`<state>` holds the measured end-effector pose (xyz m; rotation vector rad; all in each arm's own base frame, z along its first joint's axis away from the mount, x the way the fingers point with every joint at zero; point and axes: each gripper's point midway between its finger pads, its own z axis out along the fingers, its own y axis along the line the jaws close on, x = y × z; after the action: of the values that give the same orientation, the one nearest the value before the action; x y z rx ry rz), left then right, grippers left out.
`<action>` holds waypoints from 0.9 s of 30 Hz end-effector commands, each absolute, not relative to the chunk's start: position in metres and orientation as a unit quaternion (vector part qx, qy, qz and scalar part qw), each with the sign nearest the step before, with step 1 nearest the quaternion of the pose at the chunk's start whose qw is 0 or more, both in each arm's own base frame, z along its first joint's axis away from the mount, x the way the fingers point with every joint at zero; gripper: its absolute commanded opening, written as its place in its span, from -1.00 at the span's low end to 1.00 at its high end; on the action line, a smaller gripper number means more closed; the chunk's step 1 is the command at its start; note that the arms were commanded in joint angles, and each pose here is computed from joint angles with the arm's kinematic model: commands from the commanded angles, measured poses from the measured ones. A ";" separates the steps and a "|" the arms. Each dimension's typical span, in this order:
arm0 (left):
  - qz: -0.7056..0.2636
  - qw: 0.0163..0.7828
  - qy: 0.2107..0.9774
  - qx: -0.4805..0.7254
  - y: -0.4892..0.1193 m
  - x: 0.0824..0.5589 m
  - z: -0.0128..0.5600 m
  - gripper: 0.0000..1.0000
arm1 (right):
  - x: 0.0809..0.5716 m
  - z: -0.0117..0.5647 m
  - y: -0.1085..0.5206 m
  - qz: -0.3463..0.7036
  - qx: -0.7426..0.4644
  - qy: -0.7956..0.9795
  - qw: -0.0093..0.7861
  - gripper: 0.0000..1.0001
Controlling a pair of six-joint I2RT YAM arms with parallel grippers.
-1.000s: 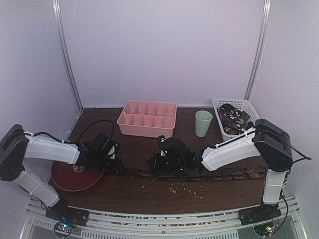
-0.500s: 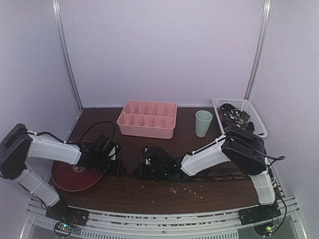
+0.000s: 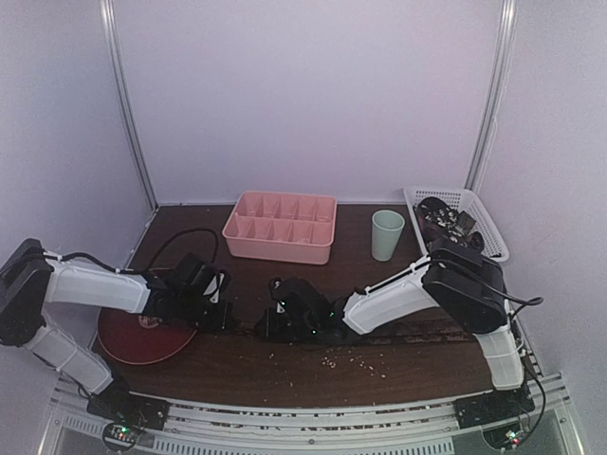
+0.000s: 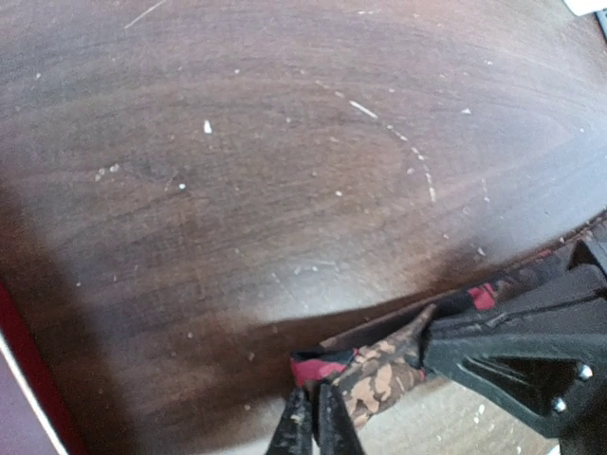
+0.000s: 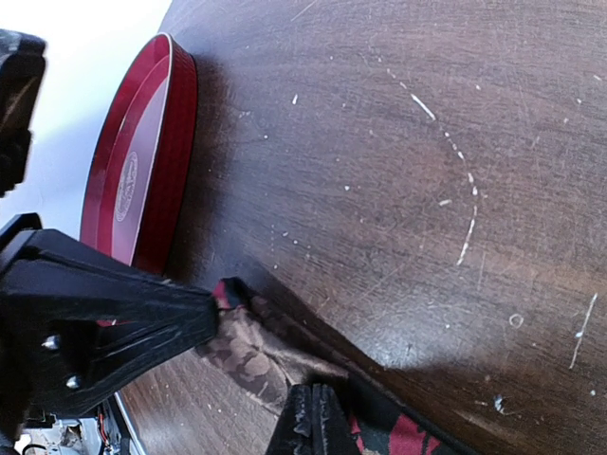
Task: Roll the ties
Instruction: Roll the tie at the center of the board.
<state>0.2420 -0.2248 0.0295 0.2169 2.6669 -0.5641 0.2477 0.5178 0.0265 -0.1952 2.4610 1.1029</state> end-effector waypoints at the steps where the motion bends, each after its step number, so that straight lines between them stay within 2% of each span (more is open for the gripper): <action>1: -0.183 0.230 0.954 0.060 -0.215 0.252 0.049 -0.88 | 0.242 -0.011 0.491 0.335 -0.064 0.918 0.201 -1.00; 8: -0.122 0.220 0.966 0.051 -0.194 0.251 0.033 -1.00 | 0.241 -0.009 0.490 0.336 -0.065 0.917 0.202 -1.00; 19: -0.178 0.193 0.962 0.077 -0.219 0.245 0.017 -1.00 | 0.242 -0.007 0.489 0.338 -0.061 0.916 0.205 -1.00; 27: -0.253 0.199 0.943 0.082 -0.241 0.241 0.033 -1.00 | 0.242 -0.006 0.488 0.341 -0.059 0.915 0.206 -1.00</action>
<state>0.2386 -0.2219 0.0177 0.2159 2.7054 -0.5411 0.2484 0.5151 0.0262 -0.1831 2.4475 1.1041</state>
